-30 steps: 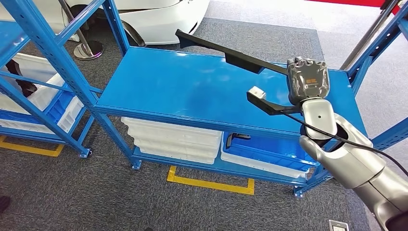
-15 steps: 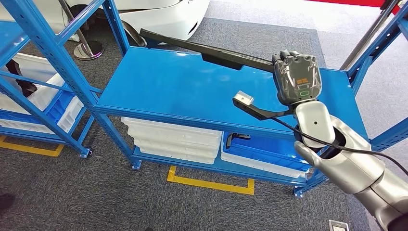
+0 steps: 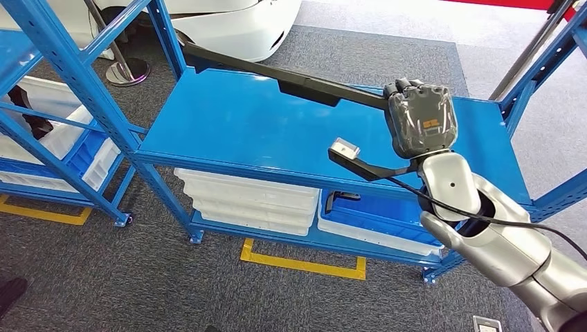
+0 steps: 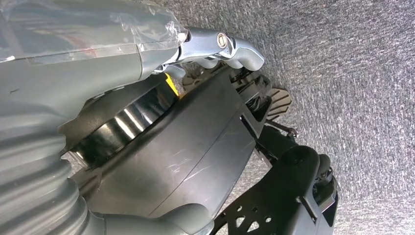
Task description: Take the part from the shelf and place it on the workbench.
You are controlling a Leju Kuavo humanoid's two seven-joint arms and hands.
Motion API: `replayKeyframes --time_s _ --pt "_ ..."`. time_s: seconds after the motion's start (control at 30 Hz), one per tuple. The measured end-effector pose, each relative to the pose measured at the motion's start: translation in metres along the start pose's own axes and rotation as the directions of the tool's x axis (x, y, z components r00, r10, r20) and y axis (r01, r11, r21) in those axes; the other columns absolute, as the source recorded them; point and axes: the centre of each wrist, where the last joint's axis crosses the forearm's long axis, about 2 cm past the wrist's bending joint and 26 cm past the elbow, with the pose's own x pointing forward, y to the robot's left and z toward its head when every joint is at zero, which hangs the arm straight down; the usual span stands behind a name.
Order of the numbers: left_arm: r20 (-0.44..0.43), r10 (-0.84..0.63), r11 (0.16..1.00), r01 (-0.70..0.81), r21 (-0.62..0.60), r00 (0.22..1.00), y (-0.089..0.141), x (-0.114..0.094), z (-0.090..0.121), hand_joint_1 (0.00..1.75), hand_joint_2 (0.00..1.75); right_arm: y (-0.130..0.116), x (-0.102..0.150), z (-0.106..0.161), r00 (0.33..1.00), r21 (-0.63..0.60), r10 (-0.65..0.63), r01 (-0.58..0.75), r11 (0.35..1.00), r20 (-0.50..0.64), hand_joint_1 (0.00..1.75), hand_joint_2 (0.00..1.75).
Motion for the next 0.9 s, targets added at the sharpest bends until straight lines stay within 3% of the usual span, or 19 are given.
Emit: replayKeyframes --time_s 0.9 --pt "-0.011 0.001 1.0 -0.001 -0.011 1.0 -0.0003 -0.0002 0.0001 0.0 1.75 -0.0086 0.0053 0.0064 0.997 0.009 -0.074 0.074 0.997 0.005 1.75 1.75"
